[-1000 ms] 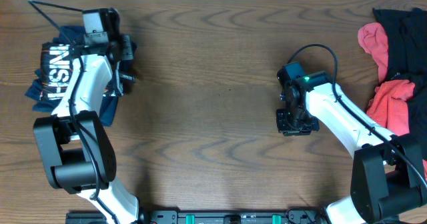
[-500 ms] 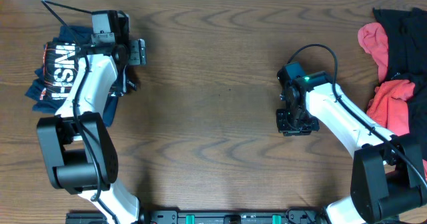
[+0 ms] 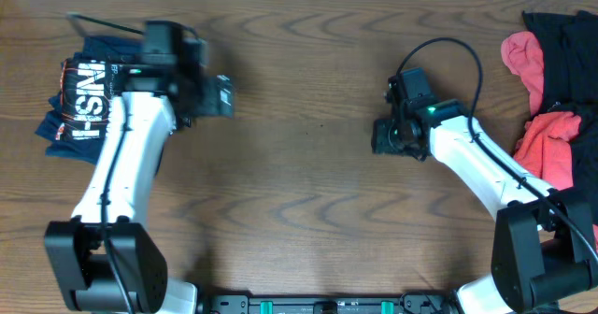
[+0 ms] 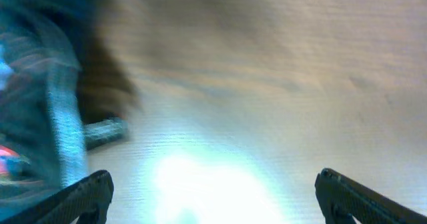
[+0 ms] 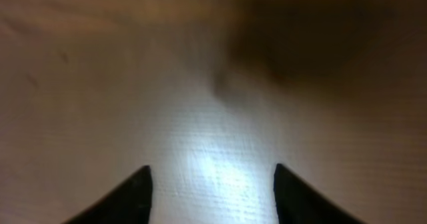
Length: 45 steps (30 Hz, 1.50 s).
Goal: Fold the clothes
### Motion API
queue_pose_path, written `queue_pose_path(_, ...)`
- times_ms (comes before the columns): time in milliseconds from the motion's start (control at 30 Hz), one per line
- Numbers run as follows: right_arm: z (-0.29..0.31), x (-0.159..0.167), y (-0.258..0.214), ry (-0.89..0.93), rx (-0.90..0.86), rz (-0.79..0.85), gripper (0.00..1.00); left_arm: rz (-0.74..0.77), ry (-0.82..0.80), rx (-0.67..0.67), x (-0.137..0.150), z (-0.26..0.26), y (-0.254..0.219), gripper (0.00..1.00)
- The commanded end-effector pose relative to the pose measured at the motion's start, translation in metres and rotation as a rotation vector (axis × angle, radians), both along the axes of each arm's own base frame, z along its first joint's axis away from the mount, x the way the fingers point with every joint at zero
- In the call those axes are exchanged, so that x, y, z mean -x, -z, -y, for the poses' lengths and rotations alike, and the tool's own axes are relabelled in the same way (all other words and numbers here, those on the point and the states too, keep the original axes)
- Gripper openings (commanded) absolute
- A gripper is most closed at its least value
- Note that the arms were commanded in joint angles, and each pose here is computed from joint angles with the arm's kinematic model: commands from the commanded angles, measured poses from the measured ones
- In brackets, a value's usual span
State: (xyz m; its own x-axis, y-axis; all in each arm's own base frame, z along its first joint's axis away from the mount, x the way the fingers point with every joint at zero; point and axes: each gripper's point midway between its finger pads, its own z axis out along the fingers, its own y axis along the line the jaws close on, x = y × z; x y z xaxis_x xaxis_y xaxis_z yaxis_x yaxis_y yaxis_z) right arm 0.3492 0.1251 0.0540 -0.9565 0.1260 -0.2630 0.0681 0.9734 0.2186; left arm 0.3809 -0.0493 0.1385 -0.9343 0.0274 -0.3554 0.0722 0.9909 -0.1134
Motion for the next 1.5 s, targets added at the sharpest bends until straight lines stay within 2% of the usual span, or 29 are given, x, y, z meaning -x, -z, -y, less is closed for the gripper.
queue_pose_path(0,0.015,-0.015,-0.007,0.095,-0.036,0.035,0.75,-0.064,0.081,0.028,0.018,0.034,0.005,0.98)
queue_pose_path(67,0.03,-0.018,-0.008,0.129,-0.034,0.033,0.81,-0.12,0.117,0.018,0.035,0.045,0.009,0.98)
queue_pose_path(200,0.055,-0.009,-0.018,0.072,-0.037,0.011,0.97,-0.262,0.121,-0.002,0.071,0.041,0.012,0.98)
queue_pose_path(333,0.098,0.004,-0.044,0.171,0.025,0.032,0.99,-0.276,0.111,-0.004,0.089,0.036,-0.002,0.98)
queue_pose_path(467,0.12,0.017,-0.086,0.227,0.052,0.13,0.99,-0.122,0.074,-0.041,0.091,0.024,-0.034,0.98)
queue_pose_path(600,0.12,0.037,-0.117,0.23,0.065,0.222,0.99,0.102,0.059,-0.027,0.099,0.017,-0.074,0.98)
queue_pose_path(733,0.115,0.066,-0.132,0.212,0.088,0.32,0.99,0.31,0.052,0.008,0.124,0.011,-0.105,0.98)
queue_pose_path(900,0.119,0.099,-0.145,0.257,0.166,0.525,0.99,0.498,0.033,0.023,0.161,-0.001,-0.114,0.98)
queue_pose_path(1033,0.118,0.117,-0.152,0.252,0.133,0.633,0.99,0.672,0.031,0.063,0.166,0.0,-0.134,0.98)
queue_pose_path(1200,0.12,0.129,-0.159,0.258,0.121,0.673,0.99,0.71,0.03,0.071,0.177,-0.003,-0.141,0.98)
queue_pose_path(1467,0.122,0.139,-0.145,0.248,0.142,0.604,0.99,0.676,0.031,0.064,0.18,-0.003,-0.133,0.98)
